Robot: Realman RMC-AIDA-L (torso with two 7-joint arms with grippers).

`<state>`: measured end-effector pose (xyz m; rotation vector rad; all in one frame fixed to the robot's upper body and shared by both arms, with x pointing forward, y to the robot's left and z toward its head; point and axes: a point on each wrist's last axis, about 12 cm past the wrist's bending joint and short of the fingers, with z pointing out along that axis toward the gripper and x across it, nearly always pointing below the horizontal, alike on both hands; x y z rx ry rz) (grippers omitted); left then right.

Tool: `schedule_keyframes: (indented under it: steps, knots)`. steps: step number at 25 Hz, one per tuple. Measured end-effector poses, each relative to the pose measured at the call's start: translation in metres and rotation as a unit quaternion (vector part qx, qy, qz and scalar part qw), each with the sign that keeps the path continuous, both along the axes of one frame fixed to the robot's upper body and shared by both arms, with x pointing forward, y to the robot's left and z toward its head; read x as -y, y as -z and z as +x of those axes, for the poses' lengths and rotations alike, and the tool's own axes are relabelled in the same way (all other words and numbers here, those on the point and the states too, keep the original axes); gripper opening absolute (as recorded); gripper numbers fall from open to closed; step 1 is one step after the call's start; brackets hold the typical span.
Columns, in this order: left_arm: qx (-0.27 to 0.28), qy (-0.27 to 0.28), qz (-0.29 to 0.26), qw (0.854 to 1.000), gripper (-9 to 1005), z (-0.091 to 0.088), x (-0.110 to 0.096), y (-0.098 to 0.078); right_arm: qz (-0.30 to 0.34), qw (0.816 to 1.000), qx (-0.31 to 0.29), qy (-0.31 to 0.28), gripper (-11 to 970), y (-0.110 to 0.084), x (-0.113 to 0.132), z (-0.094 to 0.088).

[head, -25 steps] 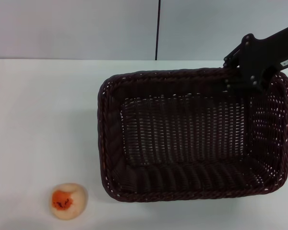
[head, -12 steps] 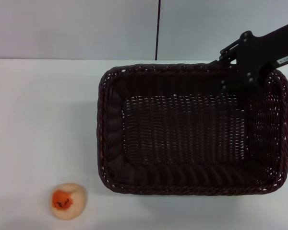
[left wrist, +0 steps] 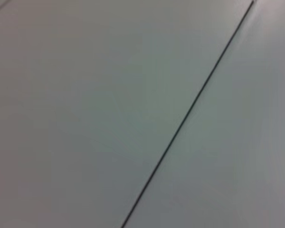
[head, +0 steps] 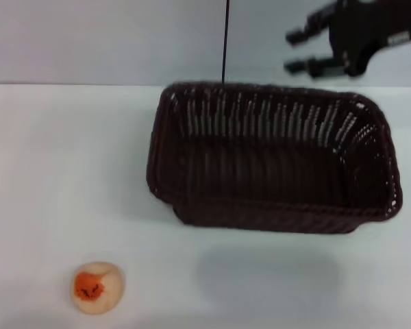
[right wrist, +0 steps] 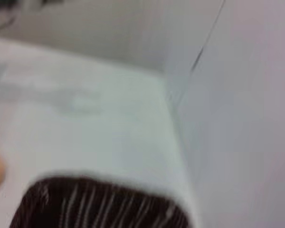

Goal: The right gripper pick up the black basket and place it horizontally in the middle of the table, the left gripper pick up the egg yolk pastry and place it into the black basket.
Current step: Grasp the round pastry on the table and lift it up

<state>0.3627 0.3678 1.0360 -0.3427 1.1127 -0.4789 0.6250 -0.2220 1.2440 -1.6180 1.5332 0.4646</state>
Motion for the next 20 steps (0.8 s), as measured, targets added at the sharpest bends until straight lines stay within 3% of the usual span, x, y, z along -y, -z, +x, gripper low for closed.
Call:
schedule_keyframes:
  steps: [5,9,13,15,16,17,20]
  knots:
    - [-0.010,0.019,0.008,1.000,798,-0.001,0.001,0.001,0.068,0.996,0.063,0.010,408,-0.025,0.015,0.000]
    - [-0.025,0.044,0.023,0.998,797,-0.001,0.003,0.003,0.109,0.991,0.073,0.027,408,-0.024,0.030,-0.011]
    - [-0.047,0.102,0.055,0.992,797,0.000,0.005,0.004,0.184,0.979,0.063,0.062,408,-0.007,0.051,-0.028]
    - [-0.064,0.154,0.085,0.982,797,0.002,0.004,0.003,0.235,0.965,0.060,0.095,408,0.009,0.067,-0.040]
    - [-0.064,0.154,0.085,0.982,797,0.002,0.004,0.003,0.265,0.956,0.060,0.113,408,0.018,0.075,-0.047]
    - [-0.080,0.215,0.106,0.968,797,0.006,0.005,0.001,0.292,0.946,0.063,0.129,408,0.026,0.082,-0.053]
    - [-0.100,0.300,0.130,0.940,797,0.012,0.008,-0.001,0.387,0.900,0.067,0.187,408,0.060,0.107,-0.074]
